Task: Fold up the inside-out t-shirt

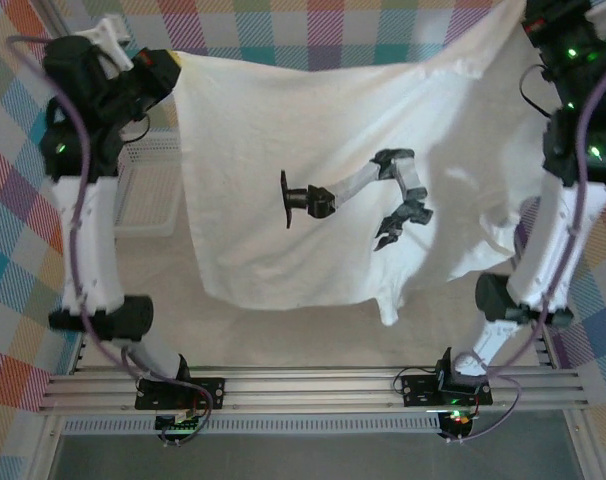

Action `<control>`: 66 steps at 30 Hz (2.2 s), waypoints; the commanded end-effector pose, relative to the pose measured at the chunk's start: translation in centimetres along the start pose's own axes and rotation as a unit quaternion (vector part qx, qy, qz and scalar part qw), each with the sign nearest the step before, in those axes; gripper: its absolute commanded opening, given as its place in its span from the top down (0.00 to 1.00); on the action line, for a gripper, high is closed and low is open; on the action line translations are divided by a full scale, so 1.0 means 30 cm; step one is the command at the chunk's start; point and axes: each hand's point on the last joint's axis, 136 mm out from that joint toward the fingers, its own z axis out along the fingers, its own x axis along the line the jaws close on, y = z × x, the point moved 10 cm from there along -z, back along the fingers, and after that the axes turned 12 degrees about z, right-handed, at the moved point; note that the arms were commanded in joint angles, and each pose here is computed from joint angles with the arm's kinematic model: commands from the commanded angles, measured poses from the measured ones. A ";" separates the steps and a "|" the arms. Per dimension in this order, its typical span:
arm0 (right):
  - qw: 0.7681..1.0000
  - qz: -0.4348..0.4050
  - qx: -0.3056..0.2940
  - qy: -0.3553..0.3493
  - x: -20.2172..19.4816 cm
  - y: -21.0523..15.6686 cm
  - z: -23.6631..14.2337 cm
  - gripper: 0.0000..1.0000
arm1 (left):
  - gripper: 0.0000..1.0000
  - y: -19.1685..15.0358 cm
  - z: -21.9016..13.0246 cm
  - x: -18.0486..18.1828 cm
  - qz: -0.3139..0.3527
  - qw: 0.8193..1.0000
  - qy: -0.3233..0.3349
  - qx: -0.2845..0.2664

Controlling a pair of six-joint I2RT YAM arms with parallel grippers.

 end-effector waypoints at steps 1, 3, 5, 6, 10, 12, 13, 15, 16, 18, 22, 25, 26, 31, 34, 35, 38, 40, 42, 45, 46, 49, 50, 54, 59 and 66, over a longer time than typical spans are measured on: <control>0.998 -0.035 -0.021 0.036 -0.032 0.028 0.064 1.00 | 1.00 0.068 0.031 0.030 0.007 0.999 0.009 -0.045; 0.998 -0.032 -0.025 0.057 -0.033 0.043 0.074 1.00 | 1.00 0.099 0.032 0.033 0.012 0.998 0.005 -0.060; 0.996 -0.016 -0.029 0.083 -0.007 0.051 0.068 1.00 | 1.00 0.129 0.015 0.031 0.013 0.997 -0.004 -0.081; 0.995 -0.005 -0.027 0.095 0.008 0.054 0.061 1.00 | 1.00 0.137 0.001 0.027 0.016 0.996 -0.005 -0.087; 0.992 0.003 -0.029 0.123 0.091 0.067 -0.008 1.00 | 1.00 0.164 -0.090 -0.022 0.041 0.993 -0.002 -0.106; 0.992 0.003 -0.027 0.124 0.110 0.067 -0.030 1.00 | 1.00 0.172 -0.121 -0.040 0.050 0.992 -0.004 -0.113; 0.993 0.009 -0.017 0.118 0.103 0.060 -0.029 1.00 | 1.00 0.171 -0.127 -0.039 0.052 0.992 -0.002 -0.111; 0.995 0.032 0.028 0.085 0.052 0.028 -0.008 1.00 | 1.00 0.144 -0.105 -0.022 0.057 0.995 0.000 -0.086; 0.995 0.044 0.070 0.060 0.007 -0.004 0.009 1.00 | 1.00 0.115 -0.078 -0.002 0.055 0.997 0.000 -0.060; 0.987 0.060 0.148 0.007 -0.106 -0.074 0.043 1.00 | 1.00 0.012 0.005 0.067 0.038 0.999 -0.003 0.012; 0.943 0.135 0.286 -0.102 -0.442 -0.287 0.044 1.00 | 1.00 -0.294 0.123 0.202 0.002 0.992 -0.039 0.121; 0.906 0.182 0.343 -0.166 -0.659 -0.452 -0.042 1.00 | 1.00 -0.554 0.147 0.305 -0.030 0.981 0.006 0.191; 0.894 0.198 0.357 -0.186 -0.724 -0.507 -0.085 1.00 | 1.00 -0.637 0.148 0.336 -0.044 0.976 0.015 0.213; 0.845 0.261 0.370 -0.286 -0.927 -0.698 -0.295 1.00 | 1.00 -0.915 0.100 0.417 -0.101 0.951 0.064 0.286; 0.814 0.281 0.348 -0.369 -0.977 -0.753 -0.401 1.00 | 1.00 -1.016 0.048 0.435 -0.110 0.934 0.111 0.321; 0.805 0.295 0.337 -0.389 -0.987 -0.771 -0.437 1.00 | 1.00 -1.044 0.027 0.441 -0.114 0.929 0.123 0.330; 0.776 0.334 0.299 -0.444 -1.003 -0.820 -0.557 1.00 | 1.00 -1.098 -0.055 0.448 -0.118 0.918 0.160 0.343; 0.752 0.338 0.265 -0.499 -0.978 -0.834 -0.673 1.00 | 1.00 -1.114 -0.136 0.436 -0.119 0.913 0.185 0.343; 0.737 0.335 0.215 -0.546 -0.934 -0.839 -0.820 1.00 | 0.99 -1.126 -0.243 0.414 -0.123 0.909 0.216 0.334; 0.773 0.328 0.134 -0.526 -0.832 -0.827 -1.011 0.93 | 0.82 -1.140 -0.401 0.371 -0.136 0.919 0.231 0.288; 0.802 0.320 0.114 -0.492 -0.798 -0.819 -1.050 0.85 | 0.68 -1.142 -0.441 0.353 -0.138 0.928 0.220 0.266; 0.879 0.284 0.067 -0.377 -0.713 -0.777 -1.083 0.53 | 0.40 -1.112 -0.507 0.310 -0.129 0.954 0.184 0.197; 0.900 0.264 0.060 -0.341 -0.688 -0.757 -1.066 0.42 | 0.36 -1.089 -0.514 0.302 -0.118 0.961 0.180 0.176; 0.937 0.178 0.098 -0.282 -0.652 -0.697 -0.920 0.29 | 0.34 -1.011 -0.412 0.283 -0.084 0.969 0.143 0.181; 0.886 0.152 0.260 -0.353 -0.822 -0.717 -0.616 0.41 | 0.40 -1.035 -0.104 0.228 0.007 0.939 0.140 0.314; 0.781 0.195 0.381 -0.456 -1.172 -0.880 -0.382 0.79 | 0.92 -1.228 0.284 0.399 -0.017 0.869 0.255 0.425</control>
